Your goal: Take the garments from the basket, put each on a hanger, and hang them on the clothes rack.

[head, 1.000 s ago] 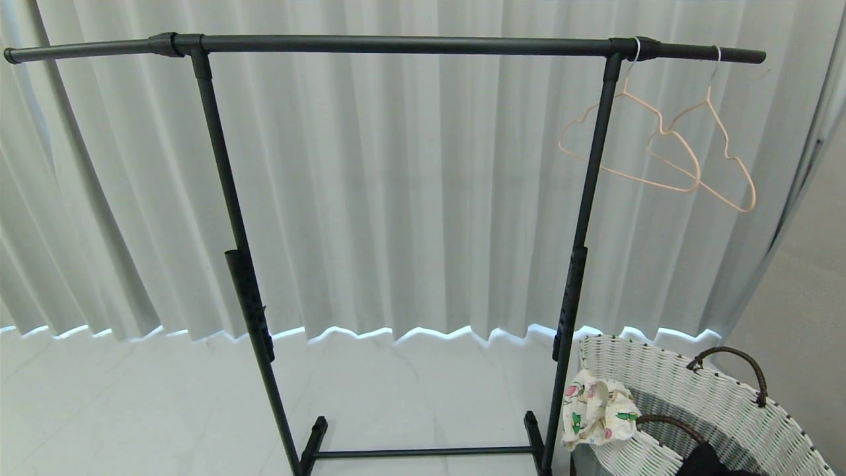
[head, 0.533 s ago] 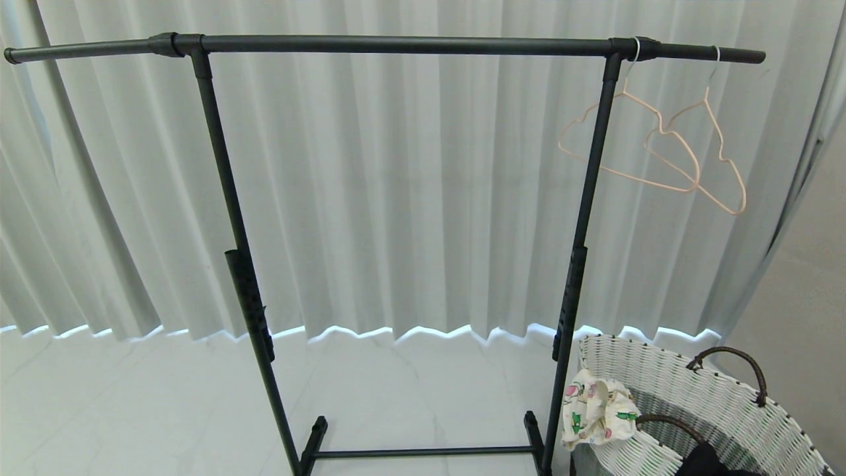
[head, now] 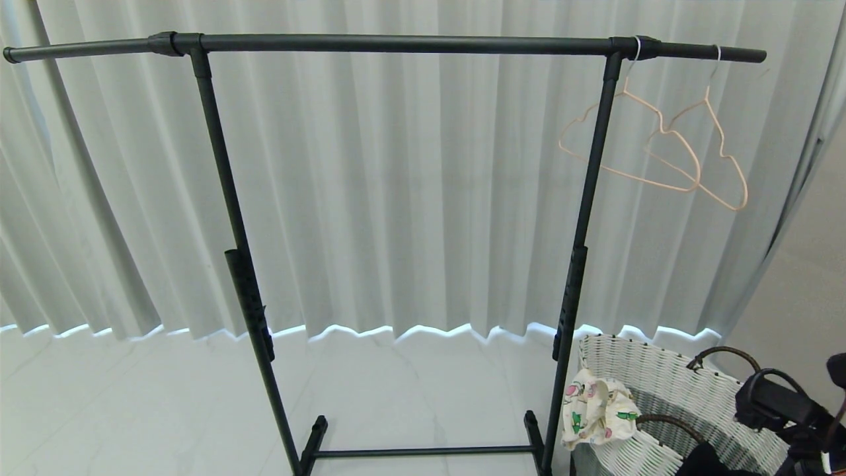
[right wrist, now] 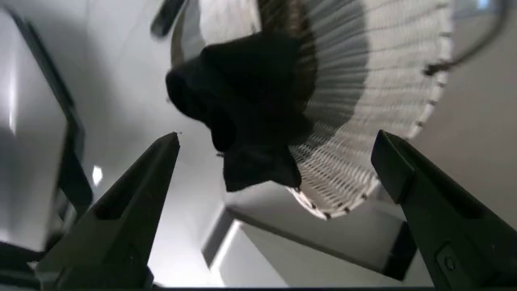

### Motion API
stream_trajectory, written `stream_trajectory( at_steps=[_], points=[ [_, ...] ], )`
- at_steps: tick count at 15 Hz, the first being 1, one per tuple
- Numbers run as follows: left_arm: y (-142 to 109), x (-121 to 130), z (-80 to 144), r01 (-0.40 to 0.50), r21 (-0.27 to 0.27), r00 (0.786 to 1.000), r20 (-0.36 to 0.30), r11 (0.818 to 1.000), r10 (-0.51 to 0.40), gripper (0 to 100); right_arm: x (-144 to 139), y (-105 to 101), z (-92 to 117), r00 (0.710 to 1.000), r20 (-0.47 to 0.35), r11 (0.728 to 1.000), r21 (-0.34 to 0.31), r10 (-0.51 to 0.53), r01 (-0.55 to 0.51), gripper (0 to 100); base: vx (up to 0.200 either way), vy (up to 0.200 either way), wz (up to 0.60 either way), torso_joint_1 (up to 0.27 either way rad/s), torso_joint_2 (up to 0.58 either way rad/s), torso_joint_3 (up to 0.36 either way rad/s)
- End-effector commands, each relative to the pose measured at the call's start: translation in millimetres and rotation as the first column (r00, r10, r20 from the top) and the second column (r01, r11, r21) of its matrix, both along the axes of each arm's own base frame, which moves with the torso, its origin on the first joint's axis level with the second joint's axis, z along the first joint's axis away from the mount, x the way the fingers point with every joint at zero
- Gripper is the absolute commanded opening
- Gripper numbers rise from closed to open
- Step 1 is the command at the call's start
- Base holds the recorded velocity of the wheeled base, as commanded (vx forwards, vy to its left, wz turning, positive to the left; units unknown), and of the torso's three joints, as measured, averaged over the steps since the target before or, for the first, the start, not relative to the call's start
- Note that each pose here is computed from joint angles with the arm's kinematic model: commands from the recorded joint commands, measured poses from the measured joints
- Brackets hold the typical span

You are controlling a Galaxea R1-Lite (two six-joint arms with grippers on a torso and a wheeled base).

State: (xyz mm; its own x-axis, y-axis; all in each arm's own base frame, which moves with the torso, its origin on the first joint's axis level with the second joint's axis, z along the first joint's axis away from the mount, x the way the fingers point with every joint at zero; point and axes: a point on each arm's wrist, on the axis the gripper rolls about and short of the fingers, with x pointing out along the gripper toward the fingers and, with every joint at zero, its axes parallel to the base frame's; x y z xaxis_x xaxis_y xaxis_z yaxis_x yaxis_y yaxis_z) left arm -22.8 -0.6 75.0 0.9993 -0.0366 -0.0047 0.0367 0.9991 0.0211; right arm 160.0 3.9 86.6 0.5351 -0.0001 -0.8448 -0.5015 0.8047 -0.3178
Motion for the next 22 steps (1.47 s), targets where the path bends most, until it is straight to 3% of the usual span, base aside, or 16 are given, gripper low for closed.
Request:
stream_trajectory(
  at_steps=[1, 4, 7, 12, 14, 15, 18, 22],
  points=[
    [0, 0, 0, 0.0, 0.0, 1.0, 0.0, 1.0, 0.0, 100, 23, 0, -38, 0.982, -0.184, 0.998, -0.027, 0.042, -0.048, 100, 0.0, 0.0, 0.0, 0.0, 0.0, 0.0],
    [0, 0, 0, 0.0, 0.0, 1.0, 0.0, 1.0, 0.0, 100, 34, 0, -49, 0.983, -0.181, 0.998, -0.032, 0.039, -0.046, 100, 0.0, 0.0, 0.0, 0.0, 0.0, 0.0],
    [0, 0, 0, 0.0, 0.0, 1.0, 0.0, 1.0, 0.0, 100, 47, -7, -65, 0.985, -0.172, 0.997, -0.081, -0.016, 0.002, 100, 0.0, 0.0, 0.0, 0.0, 0.0, 0.0],
    [0, 0, 0, 0.0, 0.0, 1.0, 0.0, 1.0, 0.0, 100, 57, -25, -74, 0.989, -0.142, 0.99, -0.14, -0.027, 0.007, 100, 0.0, 0.0, 0.0, 0.0, 0.0, 0.0],
    [0, 0, 0, 0.0, 0.0, 1.0, 0.0, 1.0, 0.0, 100, 58, -26, -75, 0.99, -0.136, 0.991, -0.136, -0.026, 0.007, 100, 0.0, 0.0, 0.0, 0.0, 0.0, 0.0],
    [0, 0, 0, 0.0, 0.0, 1.0, 0.0, 1.0, 0.0, 100, 58, -26, -76, 0.991, -0.13, 0.991, -0.132, -0.023, 0.005, 0, 0.0, 0.0, 0.0, 0.0, 0.0, 0.0],
    [0, 0, 0, 0.0, 0.0, 1.0, 0.0, 1.0, 0.0, 100, 56, -26, -70, 0.994, -0.103, 0.992, -0.126, -0.021, 0.008, 0, 0.0, 0.0, 0.0, 0.0, 0.0, 0.0],
    [0, 0, 0, 0.0, 0.0, 1.0, 0.0, 1.0, 0.0, 100, 35, -15, -42, 1.0, 0.012, 0.994, -0.109, 0.008, -0.007, 0, 0.0, 0.0, 0.0, 0.0, 0.0, 0.0]
  ],
)
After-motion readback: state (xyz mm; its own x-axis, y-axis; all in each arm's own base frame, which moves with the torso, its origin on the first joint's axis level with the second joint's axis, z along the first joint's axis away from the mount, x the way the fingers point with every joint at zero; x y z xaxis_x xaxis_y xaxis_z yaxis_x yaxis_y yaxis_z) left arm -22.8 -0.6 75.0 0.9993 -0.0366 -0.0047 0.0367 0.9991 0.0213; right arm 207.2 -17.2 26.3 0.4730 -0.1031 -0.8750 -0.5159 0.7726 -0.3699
